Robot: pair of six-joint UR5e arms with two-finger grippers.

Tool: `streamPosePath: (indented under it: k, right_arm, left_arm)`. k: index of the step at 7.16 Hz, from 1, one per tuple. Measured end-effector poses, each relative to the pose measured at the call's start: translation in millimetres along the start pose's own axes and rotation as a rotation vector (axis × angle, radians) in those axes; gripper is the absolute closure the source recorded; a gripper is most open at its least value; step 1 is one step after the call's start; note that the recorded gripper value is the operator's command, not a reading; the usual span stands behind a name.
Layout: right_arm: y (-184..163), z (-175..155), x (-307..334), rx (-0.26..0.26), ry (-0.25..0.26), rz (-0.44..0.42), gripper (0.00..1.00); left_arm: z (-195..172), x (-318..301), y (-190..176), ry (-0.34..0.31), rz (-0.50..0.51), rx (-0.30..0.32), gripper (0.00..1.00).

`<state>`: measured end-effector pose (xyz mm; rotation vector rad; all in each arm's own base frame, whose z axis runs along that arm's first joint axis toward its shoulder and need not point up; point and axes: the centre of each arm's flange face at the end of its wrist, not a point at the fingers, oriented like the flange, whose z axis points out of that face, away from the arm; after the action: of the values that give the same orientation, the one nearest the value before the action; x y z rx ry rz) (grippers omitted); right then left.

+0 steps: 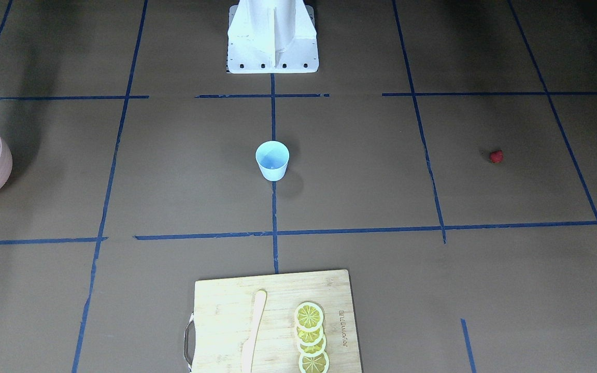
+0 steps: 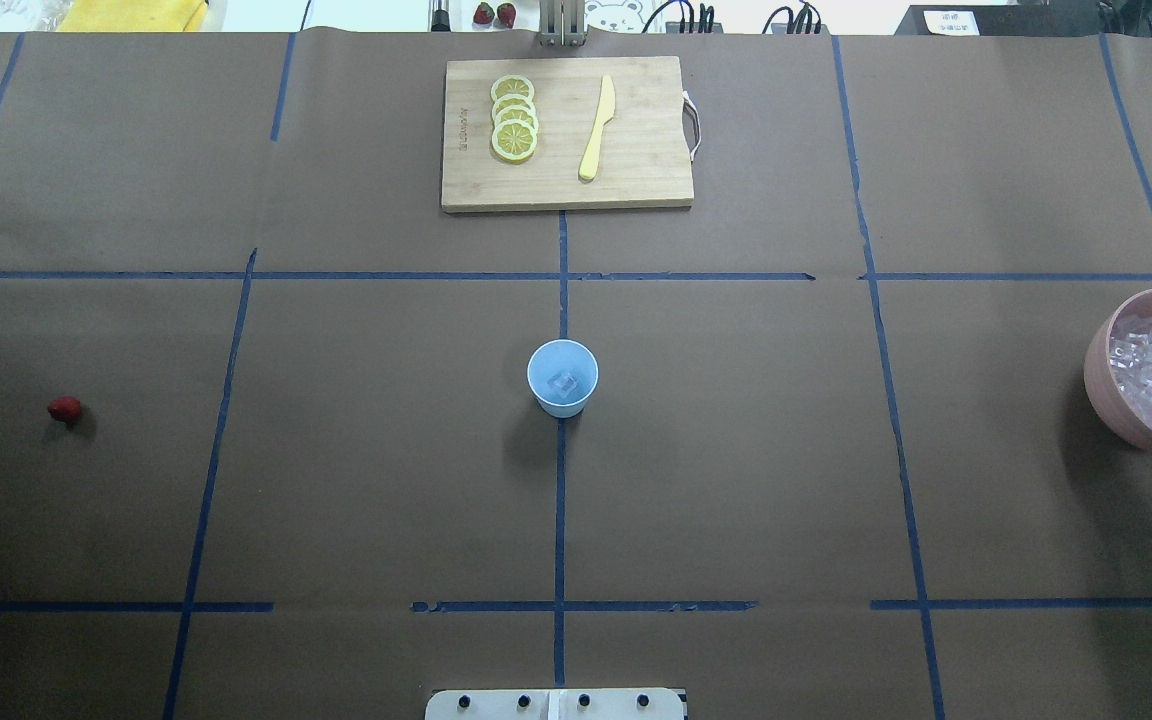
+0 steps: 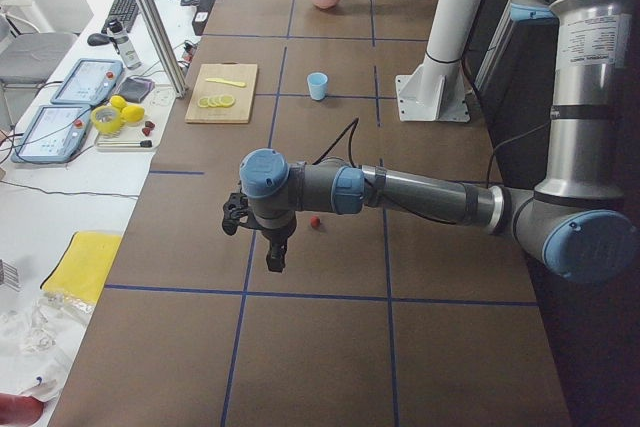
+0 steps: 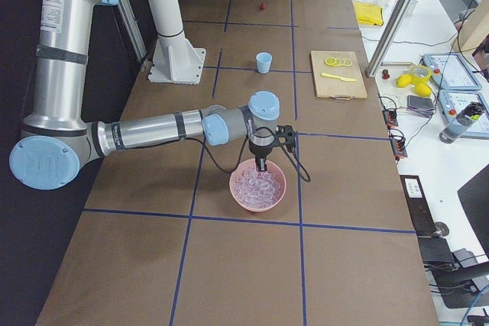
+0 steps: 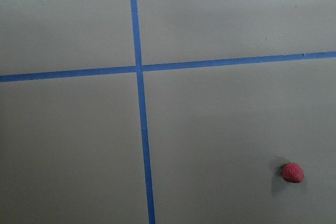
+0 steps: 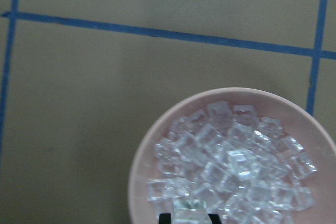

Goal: Put ice and strawberries in cup

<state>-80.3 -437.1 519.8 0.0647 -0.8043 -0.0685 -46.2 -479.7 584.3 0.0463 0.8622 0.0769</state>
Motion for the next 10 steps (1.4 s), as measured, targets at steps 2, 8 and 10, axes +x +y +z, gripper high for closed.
streamPosePath:
  k: [2, 8, 10]
  right_arm:
    - [-16, -25, -111, 0.028, -0.098, 0.146, 1.0]
    - [-50, 51, -551, -0.005, -0.188, 0.469, 1.0]
    - [-35, 74, -583, -0.008, -0.163, 0.49, 0.94]
  left_arm:
    - [1, -1, 0, 0.0, -0.001, -0.001, 0.0]
    - [3, -3, 0, 0.001, -0.005, -0.006, 0.0]
    - [2, -2, 0, 0.001, -0.003, -0.004, 0.0]
